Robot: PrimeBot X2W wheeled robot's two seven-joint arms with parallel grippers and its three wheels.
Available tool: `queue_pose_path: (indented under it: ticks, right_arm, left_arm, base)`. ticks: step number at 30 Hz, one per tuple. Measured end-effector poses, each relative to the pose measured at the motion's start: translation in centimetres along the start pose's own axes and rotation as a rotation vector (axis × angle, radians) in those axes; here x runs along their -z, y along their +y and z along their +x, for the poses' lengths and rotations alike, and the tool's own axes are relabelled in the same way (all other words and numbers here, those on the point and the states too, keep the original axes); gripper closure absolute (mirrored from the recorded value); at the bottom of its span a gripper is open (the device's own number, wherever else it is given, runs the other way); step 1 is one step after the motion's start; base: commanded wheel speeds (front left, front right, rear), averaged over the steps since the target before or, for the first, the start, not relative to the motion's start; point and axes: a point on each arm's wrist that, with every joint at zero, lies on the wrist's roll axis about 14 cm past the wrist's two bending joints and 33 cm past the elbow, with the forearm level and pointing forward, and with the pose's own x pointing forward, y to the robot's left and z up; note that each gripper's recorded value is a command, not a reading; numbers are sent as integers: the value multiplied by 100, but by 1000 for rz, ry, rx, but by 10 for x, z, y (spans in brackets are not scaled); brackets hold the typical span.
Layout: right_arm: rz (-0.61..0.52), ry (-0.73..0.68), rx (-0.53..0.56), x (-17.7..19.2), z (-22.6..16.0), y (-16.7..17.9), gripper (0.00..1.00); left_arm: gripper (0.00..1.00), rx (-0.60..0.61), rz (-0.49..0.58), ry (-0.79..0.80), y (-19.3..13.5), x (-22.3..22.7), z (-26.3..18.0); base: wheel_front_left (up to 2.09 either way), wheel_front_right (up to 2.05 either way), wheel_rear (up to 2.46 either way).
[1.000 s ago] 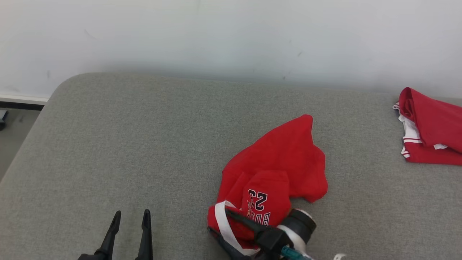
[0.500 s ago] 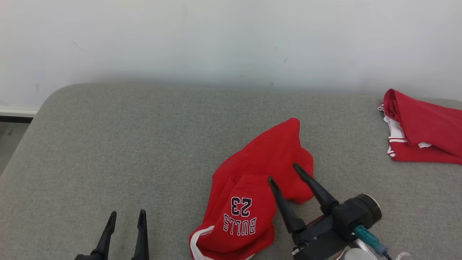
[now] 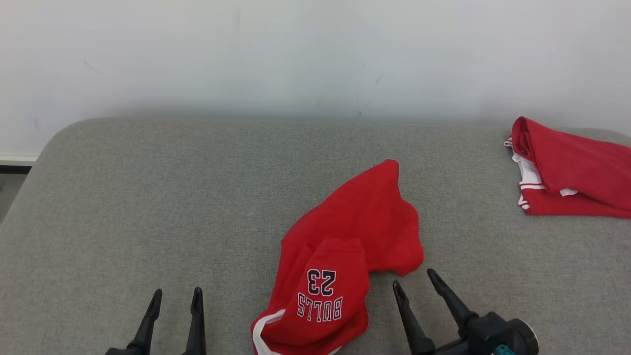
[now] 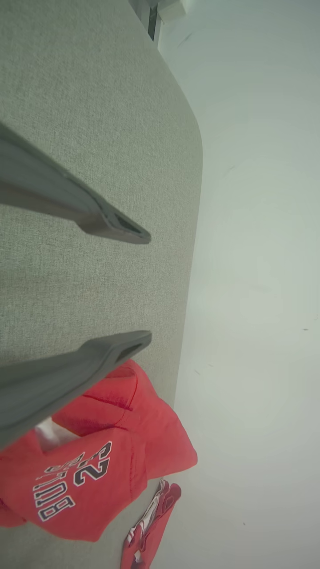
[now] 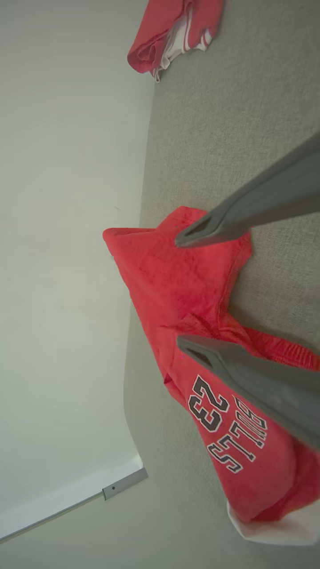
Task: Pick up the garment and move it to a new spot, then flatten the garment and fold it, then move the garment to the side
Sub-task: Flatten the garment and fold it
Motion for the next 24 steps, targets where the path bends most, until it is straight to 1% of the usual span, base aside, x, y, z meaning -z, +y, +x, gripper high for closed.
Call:
queue_pose_path:
  ticks: [5,10,17,21,24]
  right_arm:
    - [4,85,-26,27,-4,8,0]
    - [8,191,-88,58,-8,25,0]
    - [12,269,-140,80,1,36,0]
    - [16,336,-174,97,2,44,0]
    - [15,349,-194,100,6,49,0]
  left_arm:
    - [0,-4,1,3,1,1,-2]
    - [0,-20,10,7,7,1,-4]
    - [0,-42,11,14,14,3,-7]
    - [0,-57,13,16,18,4,-8]
    - [0,-62,14,17,20,4,-9]
  base:
    - [0,0,0]
    - [0,0,0]
    - [0,0,0]
    - [0,0,0]
    - [0,0,0]
